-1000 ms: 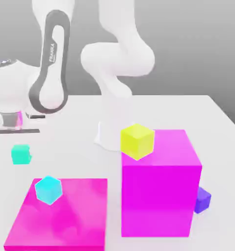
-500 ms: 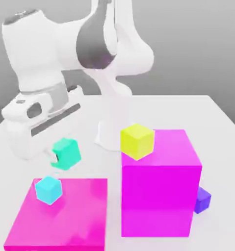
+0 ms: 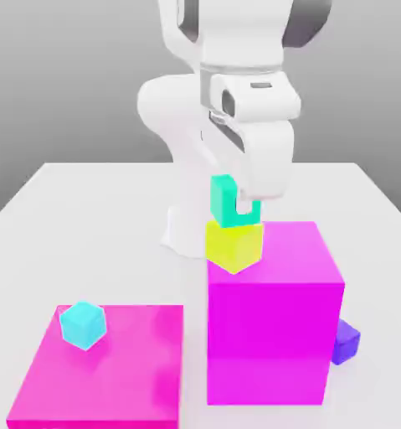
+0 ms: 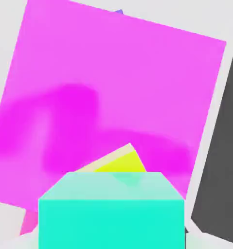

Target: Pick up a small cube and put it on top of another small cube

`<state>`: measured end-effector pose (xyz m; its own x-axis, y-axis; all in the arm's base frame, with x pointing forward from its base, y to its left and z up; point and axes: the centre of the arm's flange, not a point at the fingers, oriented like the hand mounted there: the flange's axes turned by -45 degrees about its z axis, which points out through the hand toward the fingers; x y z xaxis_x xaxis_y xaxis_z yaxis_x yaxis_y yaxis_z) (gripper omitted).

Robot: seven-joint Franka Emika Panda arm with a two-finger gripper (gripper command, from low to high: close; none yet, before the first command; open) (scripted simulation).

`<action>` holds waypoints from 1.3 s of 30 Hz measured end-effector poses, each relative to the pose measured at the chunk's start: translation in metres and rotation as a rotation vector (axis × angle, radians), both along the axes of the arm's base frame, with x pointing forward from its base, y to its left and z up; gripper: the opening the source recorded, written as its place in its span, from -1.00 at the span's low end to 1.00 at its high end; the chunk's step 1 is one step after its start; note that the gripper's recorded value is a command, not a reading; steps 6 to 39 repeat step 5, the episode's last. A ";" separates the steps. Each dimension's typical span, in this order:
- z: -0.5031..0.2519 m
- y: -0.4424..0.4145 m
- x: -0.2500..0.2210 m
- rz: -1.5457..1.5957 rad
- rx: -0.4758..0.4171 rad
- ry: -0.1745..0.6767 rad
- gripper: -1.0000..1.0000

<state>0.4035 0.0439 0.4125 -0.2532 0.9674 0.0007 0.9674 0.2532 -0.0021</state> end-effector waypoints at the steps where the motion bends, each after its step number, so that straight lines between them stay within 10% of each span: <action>1: 0.000 0.000 0.000 0.000 0.000 0.000 1.00; 39: 0.009 0.000 0.001 0.002 -0.001 -0.002 1.00</action>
